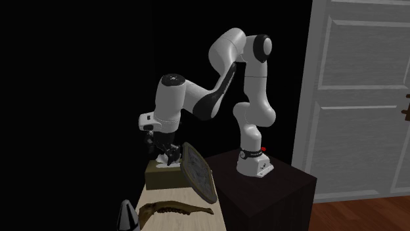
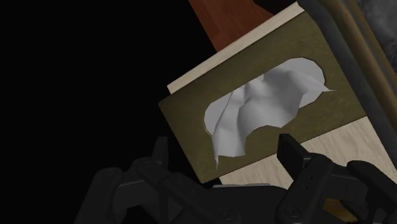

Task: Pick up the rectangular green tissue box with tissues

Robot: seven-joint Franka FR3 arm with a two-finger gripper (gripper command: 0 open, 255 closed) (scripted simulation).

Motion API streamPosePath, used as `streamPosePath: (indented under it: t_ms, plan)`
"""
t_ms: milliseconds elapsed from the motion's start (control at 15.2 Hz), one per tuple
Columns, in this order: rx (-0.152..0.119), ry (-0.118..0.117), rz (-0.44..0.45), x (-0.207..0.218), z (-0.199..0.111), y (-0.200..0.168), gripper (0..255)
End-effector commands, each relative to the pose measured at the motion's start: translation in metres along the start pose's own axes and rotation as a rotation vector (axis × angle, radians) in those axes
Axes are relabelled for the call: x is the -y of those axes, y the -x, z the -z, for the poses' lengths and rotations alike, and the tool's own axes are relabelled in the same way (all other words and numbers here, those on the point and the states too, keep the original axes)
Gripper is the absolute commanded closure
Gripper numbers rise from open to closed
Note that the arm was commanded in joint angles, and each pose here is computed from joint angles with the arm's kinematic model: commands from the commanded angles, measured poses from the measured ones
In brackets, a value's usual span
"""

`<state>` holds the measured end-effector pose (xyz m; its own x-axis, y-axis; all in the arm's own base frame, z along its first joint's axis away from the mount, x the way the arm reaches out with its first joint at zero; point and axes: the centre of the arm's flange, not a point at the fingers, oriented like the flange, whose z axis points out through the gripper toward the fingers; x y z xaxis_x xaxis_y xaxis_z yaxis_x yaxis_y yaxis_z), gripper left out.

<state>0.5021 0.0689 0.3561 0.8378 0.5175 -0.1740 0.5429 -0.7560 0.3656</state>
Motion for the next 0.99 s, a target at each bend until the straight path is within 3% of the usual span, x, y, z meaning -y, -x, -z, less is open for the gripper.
streamPosePath:
  t_ms: [0,594,924]
  plan:
    - [0.0,0.0,0.0,0.001,-0.002,0.0,255]
    - [0.0,0.0,0.0,0.001,-0.002,-0.001,255]
    - [0.0,0.0,0.0,-0.009,0.022,0.004,255]
